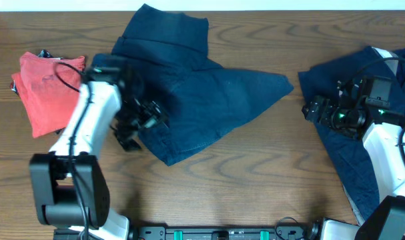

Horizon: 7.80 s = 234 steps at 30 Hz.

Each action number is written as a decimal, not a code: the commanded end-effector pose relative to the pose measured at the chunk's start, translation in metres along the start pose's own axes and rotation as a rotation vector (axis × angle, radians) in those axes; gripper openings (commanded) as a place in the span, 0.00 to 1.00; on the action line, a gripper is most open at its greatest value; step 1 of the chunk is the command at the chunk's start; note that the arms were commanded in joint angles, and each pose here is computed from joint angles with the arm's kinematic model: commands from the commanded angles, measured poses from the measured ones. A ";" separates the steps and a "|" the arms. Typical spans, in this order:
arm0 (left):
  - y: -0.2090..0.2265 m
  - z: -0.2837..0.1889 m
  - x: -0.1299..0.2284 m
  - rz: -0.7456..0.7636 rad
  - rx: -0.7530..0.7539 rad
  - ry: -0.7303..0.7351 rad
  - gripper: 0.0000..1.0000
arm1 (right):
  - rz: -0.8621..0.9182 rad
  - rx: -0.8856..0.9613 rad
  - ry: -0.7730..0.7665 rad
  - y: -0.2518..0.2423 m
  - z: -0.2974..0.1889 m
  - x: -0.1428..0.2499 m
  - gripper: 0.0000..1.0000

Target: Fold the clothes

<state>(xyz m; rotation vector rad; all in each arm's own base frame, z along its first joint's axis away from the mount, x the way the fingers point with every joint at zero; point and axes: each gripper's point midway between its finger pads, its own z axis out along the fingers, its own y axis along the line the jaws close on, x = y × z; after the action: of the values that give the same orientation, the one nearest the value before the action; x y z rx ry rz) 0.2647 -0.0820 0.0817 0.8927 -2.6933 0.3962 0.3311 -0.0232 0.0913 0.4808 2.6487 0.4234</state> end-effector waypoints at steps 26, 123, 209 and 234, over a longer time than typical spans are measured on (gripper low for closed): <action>0.027 0.096 0.017 -0.537 0.091 -0.422 0.83 | -0.026 0.031 -0.001 -0.001 -0.003 0.001 0.99; 0.044 -0.094 0.133 0.289 0.219 -0.533 0.06 | -0.162 0.105 -0.514 0.084 -0.208 -0.035 0.01; 0.092 0.006 -0.094 -0.424 -0.075 -0.548 0.98 | -0.504 0.155 0.113 0.097 0.163 0.018 0.38; 0.040 0.067 -0.112 -0.002 0.093 -0.360 0.95 | -0.400 0.342 0.148 0.065 0.139 0.024 0.47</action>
<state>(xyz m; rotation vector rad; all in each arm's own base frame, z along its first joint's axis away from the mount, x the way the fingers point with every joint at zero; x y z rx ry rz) 0.3327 0.0098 0.0034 1.2538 -3.1080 0.2639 0.4052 0.0872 -0.0017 -0.0179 2.8315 -0.0300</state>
